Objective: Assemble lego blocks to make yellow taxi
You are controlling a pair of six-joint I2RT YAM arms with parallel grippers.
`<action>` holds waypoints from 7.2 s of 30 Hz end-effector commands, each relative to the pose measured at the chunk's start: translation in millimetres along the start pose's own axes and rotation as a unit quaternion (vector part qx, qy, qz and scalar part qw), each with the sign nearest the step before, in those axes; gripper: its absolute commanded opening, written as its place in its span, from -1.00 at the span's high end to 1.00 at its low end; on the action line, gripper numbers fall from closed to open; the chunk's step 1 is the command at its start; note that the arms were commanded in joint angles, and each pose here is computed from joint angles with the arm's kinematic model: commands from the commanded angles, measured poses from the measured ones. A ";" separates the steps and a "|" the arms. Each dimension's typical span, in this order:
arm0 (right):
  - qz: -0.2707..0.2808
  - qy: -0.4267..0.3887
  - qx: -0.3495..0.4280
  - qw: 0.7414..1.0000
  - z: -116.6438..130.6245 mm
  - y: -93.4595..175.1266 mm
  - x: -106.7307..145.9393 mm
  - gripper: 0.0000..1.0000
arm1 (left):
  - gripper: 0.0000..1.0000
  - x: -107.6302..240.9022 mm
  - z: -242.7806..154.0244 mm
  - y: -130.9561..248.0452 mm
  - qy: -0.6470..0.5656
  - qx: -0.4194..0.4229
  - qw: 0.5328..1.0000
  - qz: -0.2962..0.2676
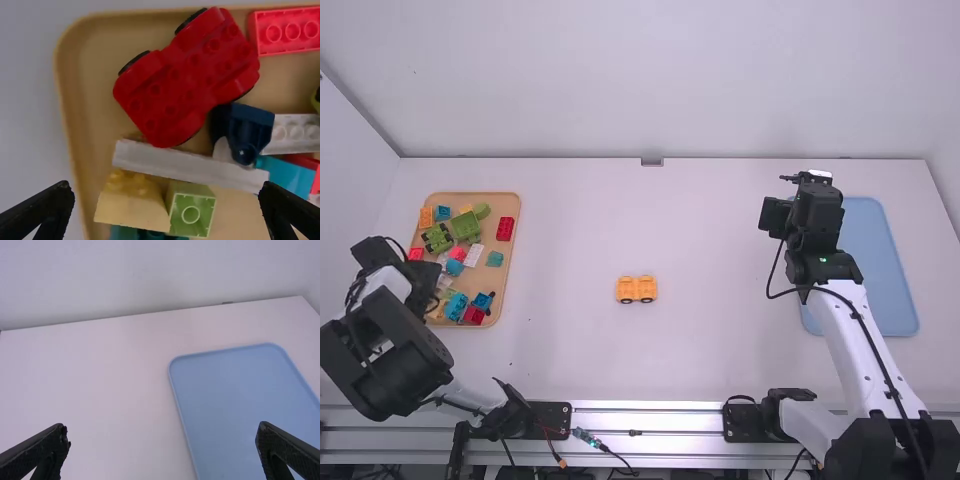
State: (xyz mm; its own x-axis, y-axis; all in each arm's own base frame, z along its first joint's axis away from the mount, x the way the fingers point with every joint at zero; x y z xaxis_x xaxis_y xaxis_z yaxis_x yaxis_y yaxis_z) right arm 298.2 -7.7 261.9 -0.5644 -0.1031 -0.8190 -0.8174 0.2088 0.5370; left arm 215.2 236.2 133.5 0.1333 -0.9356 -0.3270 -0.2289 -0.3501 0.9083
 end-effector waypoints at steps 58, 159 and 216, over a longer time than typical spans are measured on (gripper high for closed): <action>-0.012 -0.002 -0.004 1.000 -0.2 2.6 -8.6 -0.97 | -0.75 20.2 25.1 -7.8 0.278 -0.069 0.957 0.046; -0.006 0.003 -0.010 1.000 1.0 2.1 -6.0 -0.97 | 0.06 9.9 16.0 -20.2 0.310 -0.154 0.937 0.052; -0.005 0.003 -0.010 1.000 1.5 0.8 -3.6 -0.97 | 0.85 10.8 15.9 -30.4 0.338 -0.111 0.934 0.039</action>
State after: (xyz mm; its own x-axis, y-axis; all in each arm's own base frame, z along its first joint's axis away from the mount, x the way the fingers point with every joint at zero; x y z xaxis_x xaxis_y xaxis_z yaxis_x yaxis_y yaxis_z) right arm 298.5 -6.1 261.8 -0.5628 -0.1095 -0.8193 -0.8211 0.1878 0.5390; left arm 206.5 231.0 90.3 0.7161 -0.6929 -0.0835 -0.0588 -0.1792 0.9821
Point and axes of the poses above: each hand's point on the last joint's axis, 136 mm out from that joint toward the fingers, its own y axis back along the fingers, its own z axis along the line the jaws close on, x = y × z, the point moved 10 cm from there along y, back along the fingers, and after that the axes turned 8 degrees about y, right-handed, at the moved point
